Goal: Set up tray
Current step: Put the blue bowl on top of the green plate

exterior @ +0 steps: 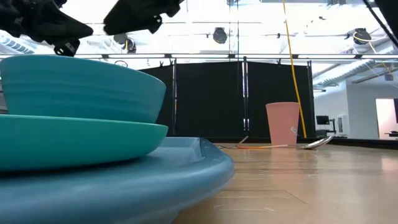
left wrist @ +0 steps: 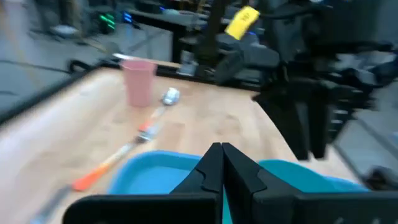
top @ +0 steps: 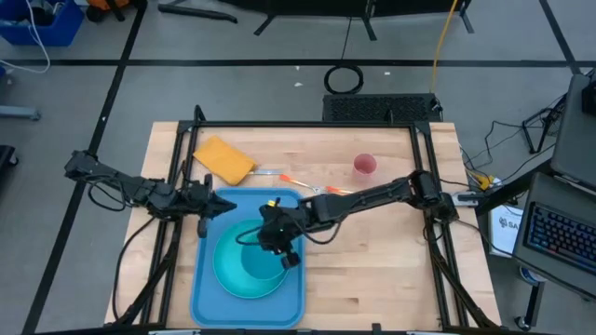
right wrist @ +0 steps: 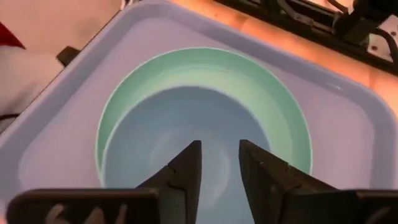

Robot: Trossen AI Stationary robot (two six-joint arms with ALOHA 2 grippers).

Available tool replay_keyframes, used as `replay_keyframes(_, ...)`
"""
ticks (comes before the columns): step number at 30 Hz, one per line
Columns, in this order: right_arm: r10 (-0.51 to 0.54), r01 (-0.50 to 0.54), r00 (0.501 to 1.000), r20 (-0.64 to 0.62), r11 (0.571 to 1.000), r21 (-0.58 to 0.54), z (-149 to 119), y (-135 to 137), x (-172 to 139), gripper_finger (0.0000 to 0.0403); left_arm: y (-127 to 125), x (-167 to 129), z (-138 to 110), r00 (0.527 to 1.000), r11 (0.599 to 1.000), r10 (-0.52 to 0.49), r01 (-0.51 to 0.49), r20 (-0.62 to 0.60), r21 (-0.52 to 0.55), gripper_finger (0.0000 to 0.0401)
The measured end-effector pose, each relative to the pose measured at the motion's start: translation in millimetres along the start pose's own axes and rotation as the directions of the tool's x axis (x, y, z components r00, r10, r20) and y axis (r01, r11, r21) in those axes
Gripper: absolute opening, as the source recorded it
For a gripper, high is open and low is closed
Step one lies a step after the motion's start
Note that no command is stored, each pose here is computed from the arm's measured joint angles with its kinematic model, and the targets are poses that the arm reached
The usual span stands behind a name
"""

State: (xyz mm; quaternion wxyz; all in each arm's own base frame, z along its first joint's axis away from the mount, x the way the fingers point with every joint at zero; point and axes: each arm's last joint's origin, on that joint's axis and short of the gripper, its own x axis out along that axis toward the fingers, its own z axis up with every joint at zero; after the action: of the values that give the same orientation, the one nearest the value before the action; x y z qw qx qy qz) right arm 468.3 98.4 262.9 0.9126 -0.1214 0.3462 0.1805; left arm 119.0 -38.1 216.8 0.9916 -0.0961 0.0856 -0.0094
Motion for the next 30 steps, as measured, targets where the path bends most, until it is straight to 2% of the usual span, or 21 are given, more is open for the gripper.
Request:
replay_keyframes(3, -0.007, 0.008, 0.999, 0.053, 1.000, -0.019, -11, 9, -12, 0.0081, -4, 4, -4, 0.996, 0.998, -0.066, 0.065, -0.053, -0.009, 0.0002)
replay_keyframes(6, -0.063, 0.070, 0.989, 0.132, 0.996, -0.046, -27, 18, -28, 0.0068, -9, 12, -8, 0.992, 0.996, -0.088, 0.087, -0.087, -0.011, 0.0002)
replay_keyframes(11, -0.200, 0.214, 0.934, 0.295, 0.977, -0.017, -54, 24, -63, 0.0052, -22, 25, -15, 0.983, 0.989, -0.145, 0.146, -0.117, 0.003, 0.0001)
replay_keyframes(17, -0.235, 0.260, 0.867, 0.439, 0.966, 0.003, -85, 30, -95, 0.0047, -43, 38, -16, 0.951, 0.965, -0.251, 0.261, -0.180, 0.037, 0.0001)
replay_keyframes(24, -0.244, 0.249, 0.856, 0.455, 0.967, 0.050, -109, 33, -97, 0.0047, -70, 62, -5, 0.901, 0.960, -0.219, 0.267, -0.375, 0.080, 0.0001)
replay_keyframes(27, -0.243, 0.248, 0.857, 0.455, 0.968, 0.050, -110, 34, -97, 0.0047, -75, 72, -5, 0.876, 0.967, -0.176, 0.239, -0.449, 0.087, 0.0001)
replay_keyframes(30, -0.244, 0.248, 0.853, 0.462, 0.967, 0.052, -109, 33, -97, 0.0047, -79, 82, -4, 0.851, 0.965, -0.192, 0.255, -0.489, 0.066, 0.0001)
